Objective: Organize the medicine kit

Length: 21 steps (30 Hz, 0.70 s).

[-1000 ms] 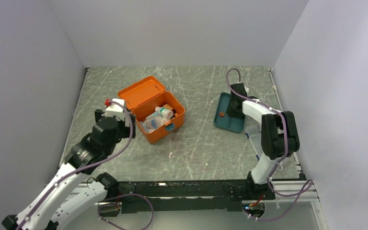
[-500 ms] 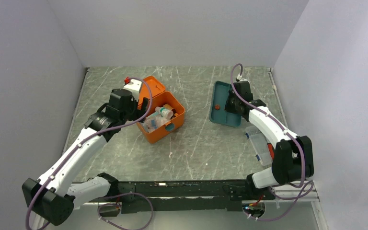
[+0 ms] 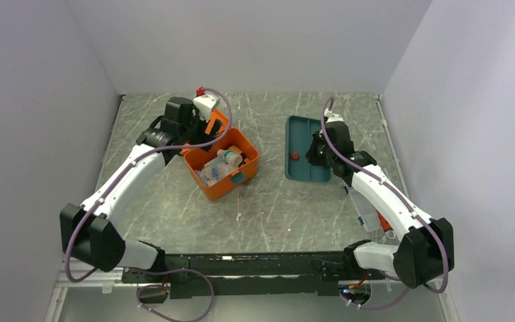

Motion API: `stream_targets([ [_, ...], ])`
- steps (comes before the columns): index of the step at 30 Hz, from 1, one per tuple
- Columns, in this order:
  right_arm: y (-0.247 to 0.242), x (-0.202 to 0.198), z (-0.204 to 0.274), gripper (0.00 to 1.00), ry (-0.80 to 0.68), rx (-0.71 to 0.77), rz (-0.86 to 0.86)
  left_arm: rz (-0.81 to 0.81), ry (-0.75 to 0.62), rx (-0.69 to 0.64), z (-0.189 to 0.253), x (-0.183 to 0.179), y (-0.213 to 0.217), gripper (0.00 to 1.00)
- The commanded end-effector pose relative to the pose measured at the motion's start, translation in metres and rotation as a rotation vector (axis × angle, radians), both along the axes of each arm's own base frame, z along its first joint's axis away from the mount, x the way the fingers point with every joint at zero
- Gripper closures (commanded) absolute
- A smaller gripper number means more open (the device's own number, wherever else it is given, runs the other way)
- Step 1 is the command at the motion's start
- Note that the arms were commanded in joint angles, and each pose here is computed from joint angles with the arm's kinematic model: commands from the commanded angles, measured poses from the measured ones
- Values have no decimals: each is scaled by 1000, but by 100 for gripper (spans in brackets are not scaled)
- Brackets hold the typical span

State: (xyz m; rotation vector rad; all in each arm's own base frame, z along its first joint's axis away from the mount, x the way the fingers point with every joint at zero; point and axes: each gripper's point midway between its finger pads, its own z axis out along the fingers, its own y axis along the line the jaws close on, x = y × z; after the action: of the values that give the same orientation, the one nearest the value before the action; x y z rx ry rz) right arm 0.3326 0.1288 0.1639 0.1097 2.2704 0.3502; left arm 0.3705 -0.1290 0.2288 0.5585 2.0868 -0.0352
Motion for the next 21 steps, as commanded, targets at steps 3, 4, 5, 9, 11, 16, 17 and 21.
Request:
stream_targets([
  [3, 5, -11, 19, 100, -57, 15, 24, -160, 17, 21, -6, 24, -24, 9],
  [4, 6, -13, 19, 100, -59, 15, 28, -166, 27, 25, -10, 27, -25, 10],
  [5, 5, -14, 21, 100, -62, 13, 30, -172, 44, 28, -16, 30, -26, 12],
  [9, 5, -19, 20, 100, -57, 12, 40, -187, 99, 34, -32, 37, -30, 19],
  [11, 5, -21, 20, 100, -55, 12, 41, -188, 125, 39, -40, 39, -30, 23],
  [16, 6, -22, 18, 100, -52, 12, 48, -185, 160, 37, -54, 41, -32, 29],
  [17, 6, -22, 19, 100, -53, 13, 49, -187, 168, 37, -57, 41, -32, 31],
  [21, 7, -23, 17, 100, -49, 6, 50, -187, 197, 33, -68, 41, -34, 38],
])
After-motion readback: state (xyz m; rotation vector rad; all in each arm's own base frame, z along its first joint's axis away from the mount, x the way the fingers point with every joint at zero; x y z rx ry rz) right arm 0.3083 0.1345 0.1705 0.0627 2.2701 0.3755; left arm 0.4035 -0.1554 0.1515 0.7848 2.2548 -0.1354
